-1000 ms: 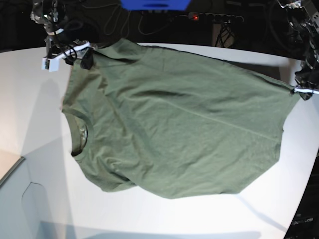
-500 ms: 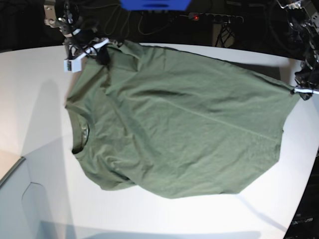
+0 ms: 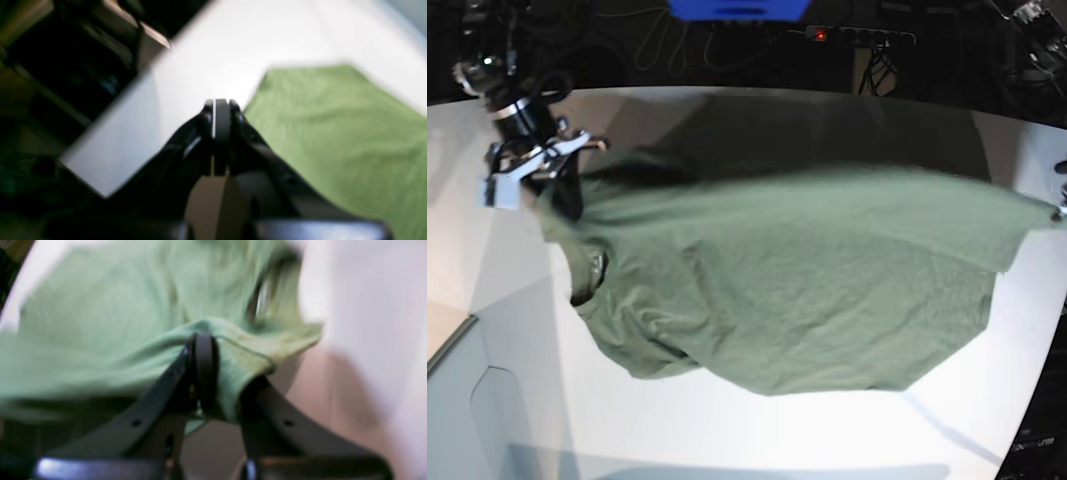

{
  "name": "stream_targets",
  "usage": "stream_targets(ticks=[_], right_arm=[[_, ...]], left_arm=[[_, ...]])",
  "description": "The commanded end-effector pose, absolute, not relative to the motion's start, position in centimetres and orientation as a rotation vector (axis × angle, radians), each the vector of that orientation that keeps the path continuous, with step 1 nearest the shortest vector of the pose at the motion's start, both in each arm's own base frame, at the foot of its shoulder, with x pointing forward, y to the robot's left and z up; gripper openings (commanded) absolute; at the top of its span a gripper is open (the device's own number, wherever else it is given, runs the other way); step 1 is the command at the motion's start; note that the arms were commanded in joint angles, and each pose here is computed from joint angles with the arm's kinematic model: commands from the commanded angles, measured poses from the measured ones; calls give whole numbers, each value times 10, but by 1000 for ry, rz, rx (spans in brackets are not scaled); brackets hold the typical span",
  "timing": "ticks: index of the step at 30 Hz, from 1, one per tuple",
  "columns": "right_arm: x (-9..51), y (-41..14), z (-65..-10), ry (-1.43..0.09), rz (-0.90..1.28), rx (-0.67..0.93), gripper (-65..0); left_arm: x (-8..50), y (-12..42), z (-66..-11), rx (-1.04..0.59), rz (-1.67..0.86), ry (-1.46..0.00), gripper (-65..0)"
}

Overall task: Layout the t-shirt on the table in an organized manner, then fold the t-shirt properly
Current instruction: 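Lift the shirt with the right gripper and swing it over the table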

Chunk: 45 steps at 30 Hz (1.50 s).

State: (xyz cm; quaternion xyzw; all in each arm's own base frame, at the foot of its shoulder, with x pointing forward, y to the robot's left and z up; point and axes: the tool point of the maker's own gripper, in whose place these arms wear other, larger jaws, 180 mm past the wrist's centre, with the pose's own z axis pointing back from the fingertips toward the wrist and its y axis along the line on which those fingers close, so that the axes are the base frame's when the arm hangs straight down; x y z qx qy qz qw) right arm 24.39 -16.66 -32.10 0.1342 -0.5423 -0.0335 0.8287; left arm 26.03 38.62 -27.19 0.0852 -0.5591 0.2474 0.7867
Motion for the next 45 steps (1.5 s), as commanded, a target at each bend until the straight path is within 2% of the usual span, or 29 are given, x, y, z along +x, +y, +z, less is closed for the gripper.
stream_targets(ticks=[1, 7, 18, 22, 26, 29, 33, 40, 43, 45], right_arm=[[258, -167, -289, -1258, -51, 292, -650], [301, -167, -222, -1485, -25, 297, -650], [335, -170, -74, -2102, -148, 399, -650], [334, -173, -24, -2296, -178, 436, -650], [330, -175, 18, -2442, -171, 459, -650], [329, -175, 30, -2478, -164, 467, -650], [333, -174, 23, -2452, -169, 468, -650], [343, -164, -7, -2351, -170, 490, -650], [345, -144, -20, -2295, -138, 543, -650], [346, -122, -28, -2251, -103, 606, -650]], left_arm=[[275, 386, -237, 195, 496, -1314, -650], [304, 376, -142, 218, 425, -1576, -650], [318, 384, 36, 237, 427, -2070, -650], [315, 377, 75, 207, 426, -2184, -650], [318, 367, 91, 191, 395, -2225, -650], [316, 364, 94, 190, 388, -2237, -650], [320, 364, 86, 181, 388, -2214, -650], [334, 358, 31, 139, 411, -2077, -649], [340, 352, 1, 117, 415, -2002, -648], [340, 351, -15, 107, 432, -1966, -620]])
